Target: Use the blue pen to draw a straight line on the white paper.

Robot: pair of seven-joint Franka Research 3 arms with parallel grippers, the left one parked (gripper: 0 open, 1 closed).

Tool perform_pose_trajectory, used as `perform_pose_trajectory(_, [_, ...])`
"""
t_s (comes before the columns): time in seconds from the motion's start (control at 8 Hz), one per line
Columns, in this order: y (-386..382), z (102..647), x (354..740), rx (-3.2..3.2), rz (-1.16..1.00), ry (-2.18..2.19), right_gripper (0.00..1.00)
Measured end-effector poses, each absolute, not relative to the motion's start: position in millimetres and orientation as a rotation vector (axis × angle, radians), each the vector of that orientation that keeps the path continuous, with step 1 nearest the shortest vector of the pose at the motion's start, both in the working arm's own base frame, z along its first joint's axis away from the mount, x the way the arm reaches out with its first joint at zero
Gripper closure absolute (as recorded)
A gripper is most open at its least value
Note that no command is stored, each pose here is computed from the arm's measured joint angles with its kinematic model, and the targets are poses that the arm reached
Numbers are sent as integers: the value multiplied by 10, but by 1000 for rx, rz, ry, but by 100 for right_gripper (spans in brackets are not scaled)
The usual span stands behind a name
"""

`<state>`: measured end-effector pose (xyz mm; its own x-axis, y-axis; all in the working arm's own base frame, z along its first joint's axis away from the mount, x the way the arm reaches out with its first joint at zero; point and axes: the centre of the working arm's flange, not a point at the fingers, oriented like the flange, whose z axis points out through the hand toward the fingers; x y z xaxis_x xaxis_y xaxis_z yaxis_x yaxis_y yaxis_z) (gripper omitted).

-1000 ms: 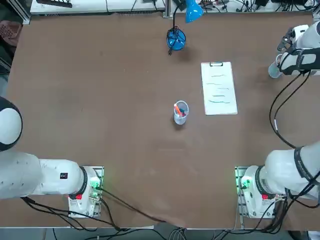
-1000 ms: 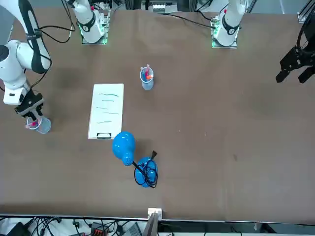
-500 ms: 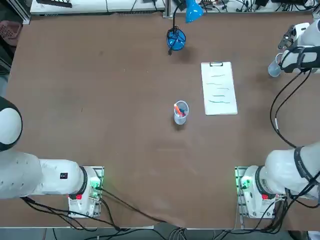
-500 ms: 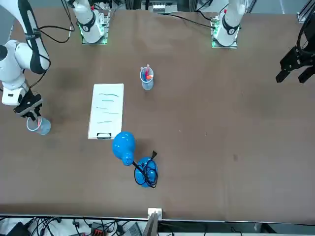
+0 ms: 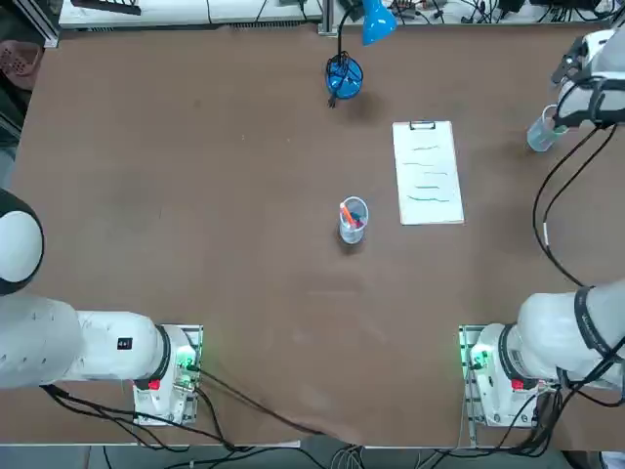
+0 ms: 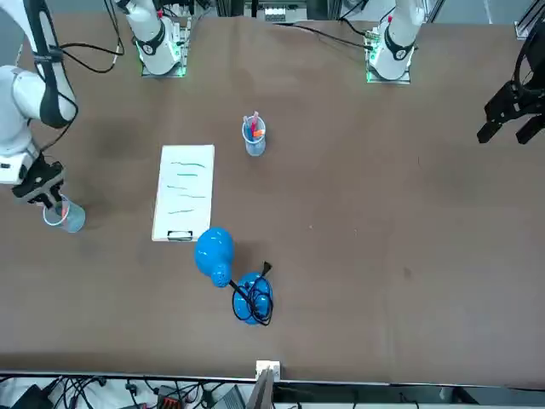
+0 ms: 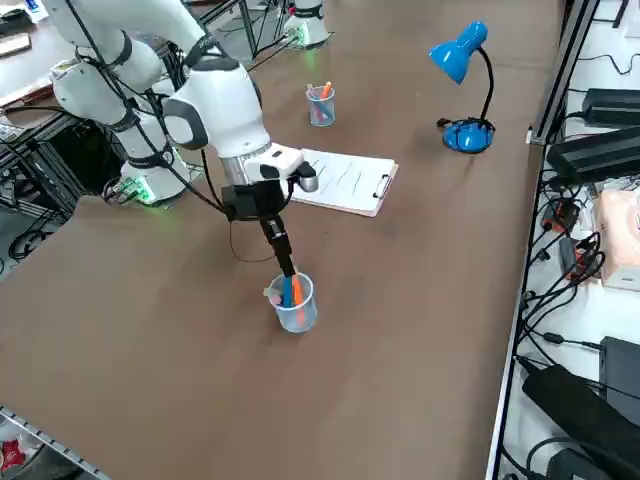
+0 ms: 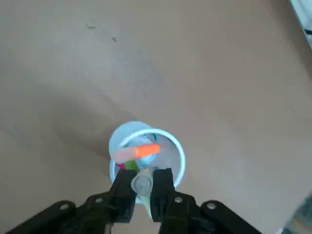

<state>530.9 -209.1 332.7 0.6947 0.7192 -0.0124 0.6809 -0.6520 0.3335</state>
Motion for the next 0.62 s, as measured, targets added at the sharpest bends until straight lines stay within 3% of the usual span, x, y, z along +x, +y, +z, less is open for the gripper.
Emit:
perform_pose_trajectory(0.25, [-2199,3883,5396,2657,149,1004,81])
perform_pose_trajectory(0.62, [-2145,4421,5450,2831,285,813,81])
